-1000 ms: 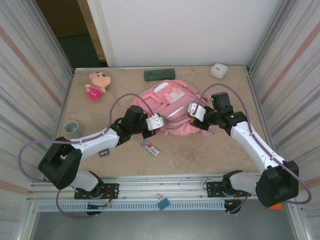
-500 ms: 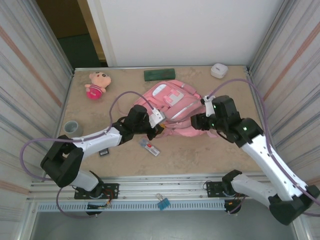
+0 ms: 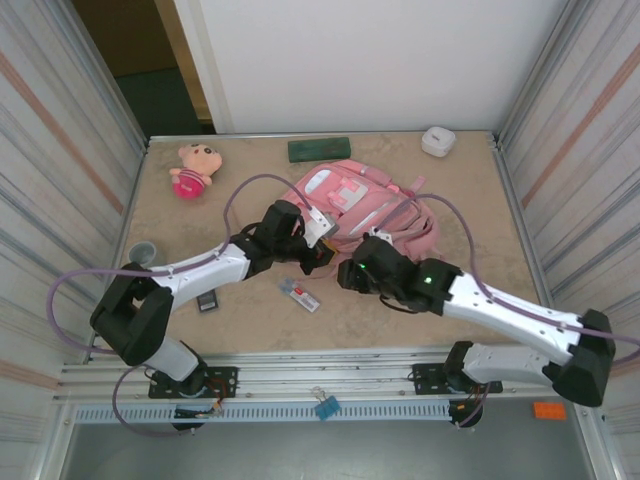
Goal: Pack the student bag
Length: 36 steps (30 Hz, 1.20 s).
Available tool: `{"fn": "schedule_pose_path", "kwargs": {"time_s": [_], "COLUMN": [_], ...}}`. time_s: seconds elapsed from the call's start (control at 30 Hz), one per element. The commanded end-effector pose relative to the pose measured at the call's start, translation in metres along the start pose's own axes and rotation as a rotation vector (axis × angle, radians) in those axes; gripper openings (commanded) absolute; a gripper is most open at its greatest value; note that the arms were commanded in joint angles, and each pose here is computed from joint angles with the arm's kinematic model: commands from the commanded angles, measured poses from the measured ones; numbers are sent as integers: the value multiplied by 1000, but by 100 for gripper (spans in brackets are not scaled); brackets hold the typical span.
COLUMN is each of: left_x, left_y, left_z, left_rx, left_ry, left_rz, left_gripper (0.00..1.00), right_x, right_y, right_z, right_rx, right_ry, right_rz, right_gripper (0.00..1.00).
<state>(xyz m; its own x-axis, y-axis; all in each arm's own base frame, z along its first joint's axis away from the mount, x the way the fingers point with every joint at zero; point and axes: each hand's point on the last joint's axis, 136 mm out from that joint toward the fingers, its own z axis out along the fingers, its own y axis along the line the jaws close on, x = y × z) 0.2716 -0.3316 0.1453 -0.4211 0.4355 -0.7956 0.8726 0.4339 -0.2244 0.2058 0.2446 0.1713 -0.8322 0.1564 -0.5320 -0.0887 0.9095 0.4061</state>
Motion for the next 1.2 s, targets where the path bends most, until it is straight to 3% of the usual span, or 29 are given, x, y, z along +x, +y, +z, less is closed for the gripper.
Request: {"fn": "schedule_pose_path", "kwargs": {"time_s": [0.0, 0.27, 0.6, 0.8, 1.03, 1.17], "left_x": [-27, -29, -22, -14, 0, 12], "left_y": [-12, -16, -7, 11, 31, 40], "left_z": [-8, -12, -18, -29, -37, -39], "left_rx": [67, 93, 63, 4, -83, -132], "left_ry": [-59, -68, -45, -28, 18, 63], "left_rz": [-38, -31, -10, -2, 40, 102], "left_gripper": [0, 0, 0, 0, 0, 0], "right_x": [-25, -45, -57, -53, -49, -32], "right_y": [7, -8, -36, -55, -73, -65], "right_z": [7, 22, 15, 4, -13, -13], "right_rx": [47, 271, 505, 486, 397, 208], "right_ry": [-116, -252, -289, -243, -122, 25], "right_rz": [39, -106, -238, -203, -192, -216], "right_gripper": [55, 53, 15, 1, 0, 0]}}
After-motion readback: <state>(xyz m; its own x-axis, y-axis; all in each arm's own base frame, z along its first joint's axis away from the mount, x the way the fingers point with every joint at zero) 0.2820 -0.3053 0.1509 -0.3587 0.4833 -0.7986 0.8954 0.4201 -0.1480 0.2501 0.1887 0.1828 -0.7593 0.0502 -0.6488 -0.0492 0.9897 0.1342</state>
